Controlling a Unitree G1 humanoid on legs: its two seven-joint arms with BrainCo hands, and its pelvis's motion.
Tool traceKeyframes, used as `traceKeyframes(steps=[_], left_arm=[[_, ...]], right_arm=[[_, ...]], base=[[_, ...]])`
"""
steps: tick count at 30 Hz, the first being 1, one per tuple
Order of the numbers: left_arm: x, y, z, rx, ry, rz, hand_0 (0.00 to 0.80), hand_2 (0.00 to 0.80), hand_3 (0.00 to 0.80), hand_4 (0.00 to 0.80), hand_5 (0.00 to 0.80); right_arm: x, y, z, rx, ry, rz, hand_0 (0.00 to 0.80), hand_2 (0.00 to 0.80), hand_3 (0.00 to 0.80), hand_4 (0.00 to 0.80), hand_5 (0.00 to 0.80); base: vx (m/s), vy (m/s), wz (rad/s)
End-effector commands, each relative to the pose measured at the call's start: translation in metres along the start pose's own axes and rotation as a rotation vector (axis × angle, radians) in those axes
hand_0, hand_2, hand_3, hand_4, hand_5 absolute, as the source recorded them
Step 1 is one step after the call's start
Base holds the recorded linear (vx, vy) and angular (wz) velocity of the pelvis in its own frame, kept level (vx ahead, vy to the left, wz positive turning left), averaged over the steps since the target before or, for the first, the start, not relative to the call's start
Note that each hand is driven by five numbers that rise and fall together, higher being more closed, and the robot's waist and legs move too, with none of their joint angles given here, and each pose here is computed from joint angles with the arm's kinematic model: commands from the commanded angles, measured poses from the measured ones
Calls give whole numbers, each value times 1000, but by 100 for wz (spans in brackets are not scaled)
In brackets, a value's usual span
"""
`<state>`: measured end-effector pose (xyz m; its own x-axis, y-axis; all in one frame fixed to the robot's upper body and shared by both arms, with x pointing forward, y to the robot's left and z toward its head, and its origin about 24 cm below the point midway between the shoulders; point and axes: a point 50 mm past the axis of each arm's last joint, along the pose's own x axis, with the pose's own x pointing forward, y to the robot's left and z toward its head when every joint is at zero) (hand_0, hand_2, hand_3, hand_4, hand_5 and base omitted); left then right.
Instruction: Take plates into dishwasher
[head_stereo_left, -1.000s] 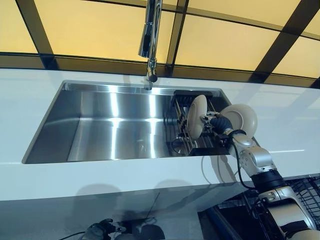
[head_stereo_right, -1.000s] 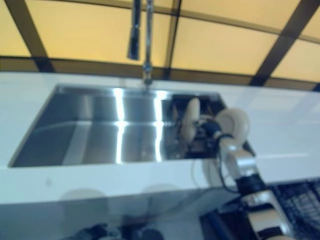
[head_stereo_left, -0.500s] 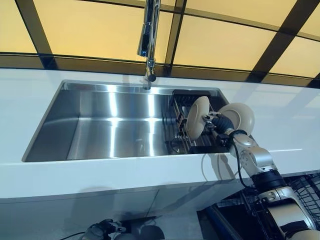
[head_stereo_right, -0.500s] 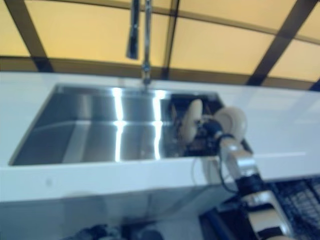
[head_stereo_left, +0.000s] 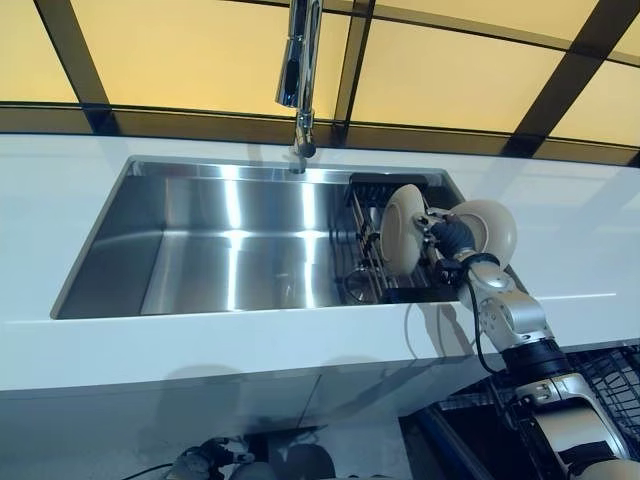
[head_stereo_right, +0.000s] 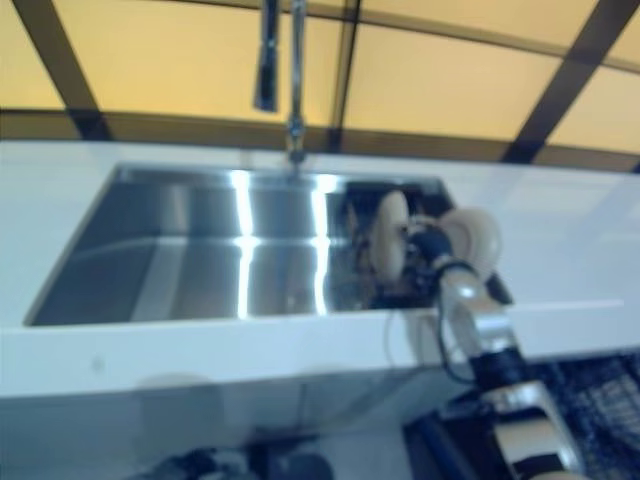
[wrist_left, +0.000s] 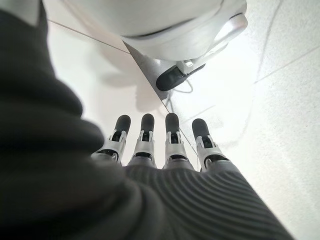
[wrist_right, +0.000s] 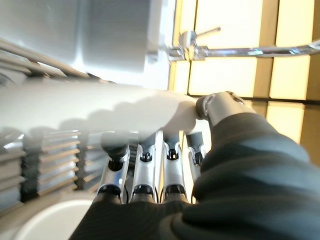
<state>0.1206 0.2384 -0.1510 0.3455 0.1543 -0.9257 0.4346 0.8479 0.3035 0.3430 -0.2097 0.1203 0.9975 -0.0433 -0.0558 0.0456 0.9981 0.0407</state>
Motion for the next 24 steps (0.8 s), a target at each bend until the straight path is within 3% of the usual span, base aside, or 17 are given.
traceKeyframes(steps=[1, 8, 24], left_arm=[[1, -2, 5, 77, -8, -10, 0, 0, 0, 0, 0], [1, -3, -3, 82, 7, -16, 0, 0, 0, 0, 0], [0, -2, -10, 97, 23, -20, 0, 0, 0, 0, 0]], right_arm=[[-5, -16, 91, -9, -385, -83, 800, 800, 800, 800, 800], [-19, -28, 137, -142, -565, -181, 800, 800, 800, 800, 800], [-41, -31, 180, -98, -716, -262, 800, 800, 800, 800, 800]], base=[[0, 0, 0], [18, 8, 5], [8, -1, -3]])
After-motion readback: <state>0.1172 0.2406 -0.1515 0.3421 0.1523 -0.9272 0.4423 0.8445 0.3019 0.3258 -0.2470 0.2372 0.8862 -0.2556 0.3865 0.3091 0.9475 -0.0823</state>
